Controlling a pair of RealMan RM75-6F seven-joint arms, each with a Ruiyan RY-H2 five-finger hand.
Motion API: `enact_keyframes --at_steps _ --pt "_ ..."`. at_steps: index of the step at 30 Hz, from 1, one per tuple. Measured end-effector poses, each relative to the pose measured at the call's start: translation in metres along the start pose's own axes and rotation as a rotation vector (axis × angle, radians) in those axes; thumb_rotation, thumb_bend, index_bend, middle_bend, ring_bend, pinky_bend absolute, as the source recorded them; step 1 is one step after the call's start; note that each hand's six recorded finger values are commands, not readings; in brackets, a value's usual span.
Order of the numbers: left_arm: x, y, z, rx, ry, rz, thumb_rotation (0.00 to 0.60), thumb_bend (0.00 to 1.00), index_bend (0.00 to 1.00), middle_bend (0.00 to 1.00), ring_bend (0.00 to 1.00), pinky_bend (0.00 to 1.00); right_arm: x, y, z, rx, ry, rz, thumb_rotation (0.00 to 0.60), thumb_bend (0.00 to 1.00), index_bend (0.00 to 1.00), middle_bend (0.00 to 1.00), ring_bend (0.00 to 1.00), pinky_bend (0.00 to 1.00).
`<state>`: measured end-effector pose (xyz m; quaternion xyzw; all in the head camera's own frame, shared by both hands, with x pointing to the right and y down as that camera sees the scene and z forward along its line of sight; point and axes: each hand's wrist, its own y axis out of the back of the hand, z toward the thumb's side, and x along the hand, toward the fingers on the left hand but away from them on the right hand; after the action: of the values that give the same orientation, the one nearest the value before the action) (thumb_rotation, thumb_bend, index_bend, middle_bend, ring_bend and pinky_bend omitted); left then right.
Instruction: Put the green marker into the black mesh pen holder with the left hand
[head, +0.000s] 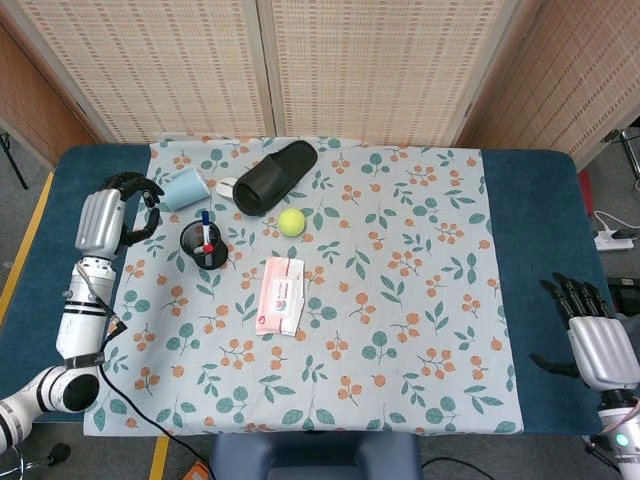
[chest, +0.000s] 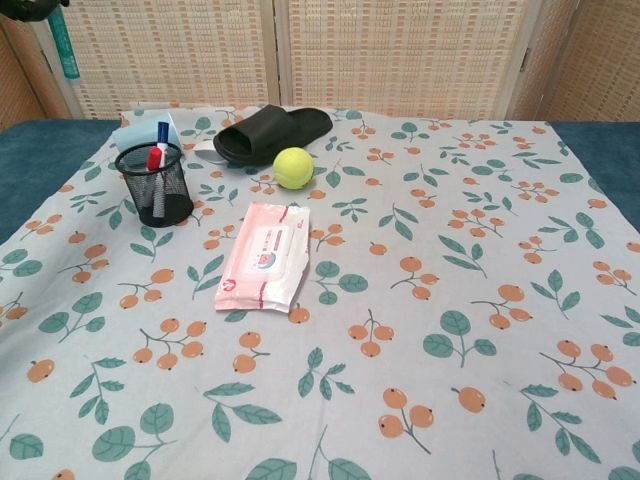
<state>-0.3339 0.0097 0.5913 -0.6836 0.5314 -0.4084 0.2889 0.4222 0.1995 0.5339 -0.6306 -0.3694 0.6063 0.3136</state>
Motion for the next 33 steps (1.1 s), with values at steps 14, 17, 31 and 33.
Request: enact_keyframes --at_steps 14,17,31,33 --pt "0.024 -0.098 -0.027 -0.011 0.041 -0.172 0.600 0.41 0.45 0.53 0.19 0.19 -0.006 -0.003 -0.011 0.012 -0.061 0.005 0.600 0.00 0.11 0.00 0.01 0.00" --pt "0.024 -0.107 -0.030 -0.019 0.045 -0.182 0.600 0.41 0.45 0.53 0.19 0.19 -0.008 -0.004 -0.011 0.015 -0.068 0.009 0.600 0.00 0.11 0.00 0.01 0.00" --pt "0.026 -0.105 -0.033 0.061 0.001 -0.216 0.600 0.40 0.05 0.00 0.00 0.01 -0.008 -0.003 -0.010 0.012 -0.068 0.010 0.600 0.00 0.10 0.00 0.01 0.00" --pt "0.028 -0.094 -0.024 0.058 -0.025 -0.181 0.600 0.40 0.04 0.00 0.00 0.00 -0.009 -0.004 -0.010 0.010 -0.070 0.013 0.600 0.00 0.10 0.00 0.01 0.00"
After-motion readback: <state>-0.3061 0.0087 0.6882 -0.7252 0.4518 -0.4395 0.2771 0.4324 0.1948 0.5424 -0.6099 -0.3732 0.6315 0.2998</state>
